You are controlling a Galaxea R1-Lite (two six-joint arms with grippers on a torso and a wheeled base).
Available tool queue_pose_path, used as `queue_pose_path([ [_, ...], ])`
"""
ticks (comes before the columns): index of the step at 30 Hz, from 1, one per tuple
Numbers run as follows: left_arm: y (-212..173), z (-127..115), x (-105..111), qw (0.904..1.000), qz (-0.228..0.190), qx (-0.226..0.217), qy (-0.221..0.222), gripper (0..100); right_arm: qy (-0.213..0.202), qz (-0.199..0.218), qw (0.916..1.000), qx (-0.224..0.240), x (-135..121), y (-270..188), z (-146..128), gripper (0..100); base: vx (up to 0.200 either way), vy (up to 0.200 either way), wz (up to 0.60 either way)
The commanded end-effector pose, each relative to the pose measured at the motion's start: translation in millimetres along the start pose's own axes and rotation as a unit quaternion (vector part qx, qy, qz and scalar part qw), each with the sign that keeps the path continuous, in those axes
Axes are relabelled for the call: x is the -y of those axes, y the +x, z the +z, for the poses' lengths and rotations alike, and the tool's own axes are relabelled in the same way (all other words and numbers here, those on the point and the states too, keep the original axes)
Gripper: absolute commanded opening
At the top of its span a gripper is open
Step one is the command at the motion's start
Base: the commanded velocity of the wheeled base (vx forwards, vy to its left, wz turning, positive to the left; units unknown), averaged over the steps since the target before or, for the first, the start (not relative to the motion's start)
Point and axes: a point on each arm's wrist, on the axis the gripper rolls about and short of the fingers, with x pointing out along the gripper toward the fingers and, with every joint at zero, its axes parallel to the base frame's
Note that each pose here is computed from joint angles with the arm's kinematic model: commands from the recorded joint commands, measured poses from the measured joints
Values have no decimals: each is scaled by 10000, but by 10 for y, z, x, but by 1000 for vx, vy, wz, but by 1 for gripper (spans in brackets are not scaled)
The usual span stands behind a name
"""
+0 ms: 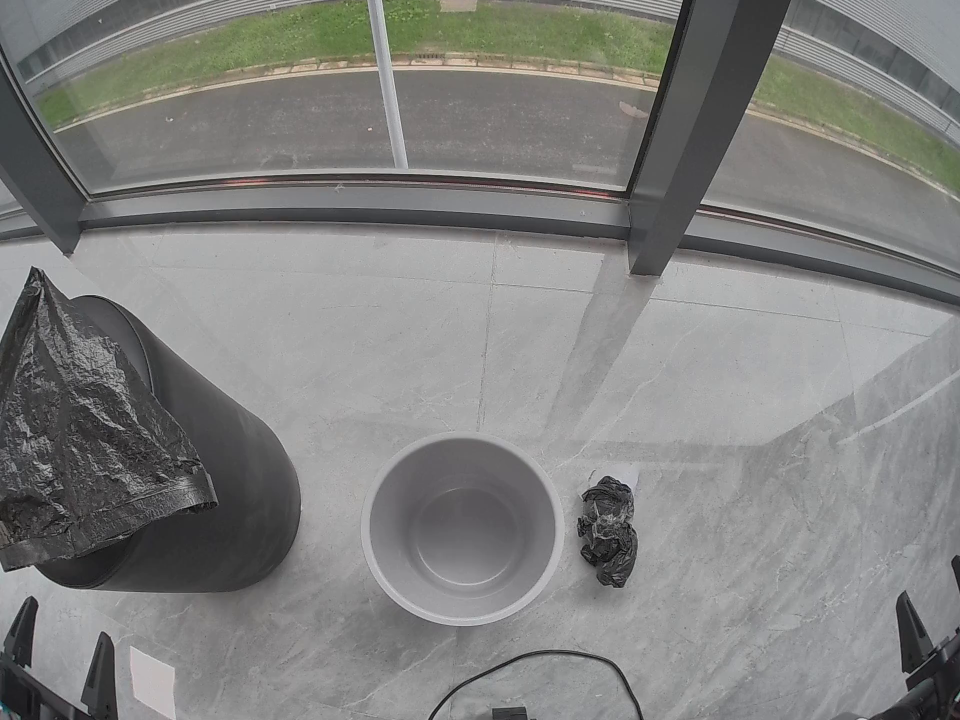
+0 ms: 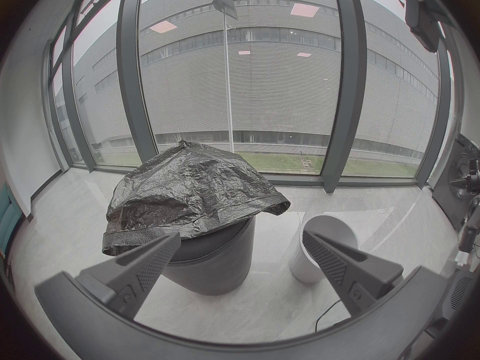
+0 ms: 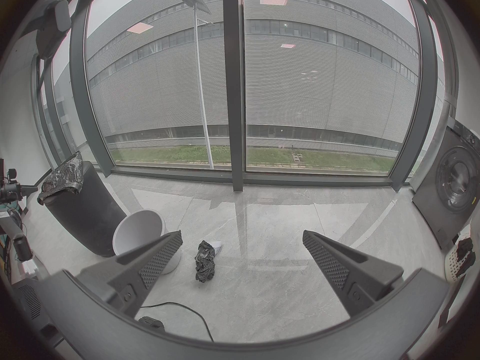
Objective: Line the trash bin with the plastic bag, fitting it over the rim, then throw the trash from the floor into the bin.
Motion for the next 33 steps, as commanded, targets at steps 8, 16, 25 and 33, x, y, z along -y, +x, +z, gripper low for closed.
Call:
queue_pose_path([
  [8, -159, 928, -44, 9954, -444, 588, -620, 100, 64, -3, 9999, 129, 0, -12, 0, 100, 0, 0, 0],
  [16, 182, 1131, 11, 9848, -1182, -194, 1261, 100, 1174, 850, 9867, 732, -48, -34, 1557, 100, 0, 0, 0],
  [25, 653, 1134, 111, 9279, -2037, -670, 3049, 100, 793, 1366, 9874, 114, -143, 693, 1389, 100, 0, 0, 0],
  [33, 724, 1018, 88, 8628, -1557, -958, 4714, 100, 677, 1344, 9878, -394, -190, 980, 1172, 100, 0, 0, 0],
])
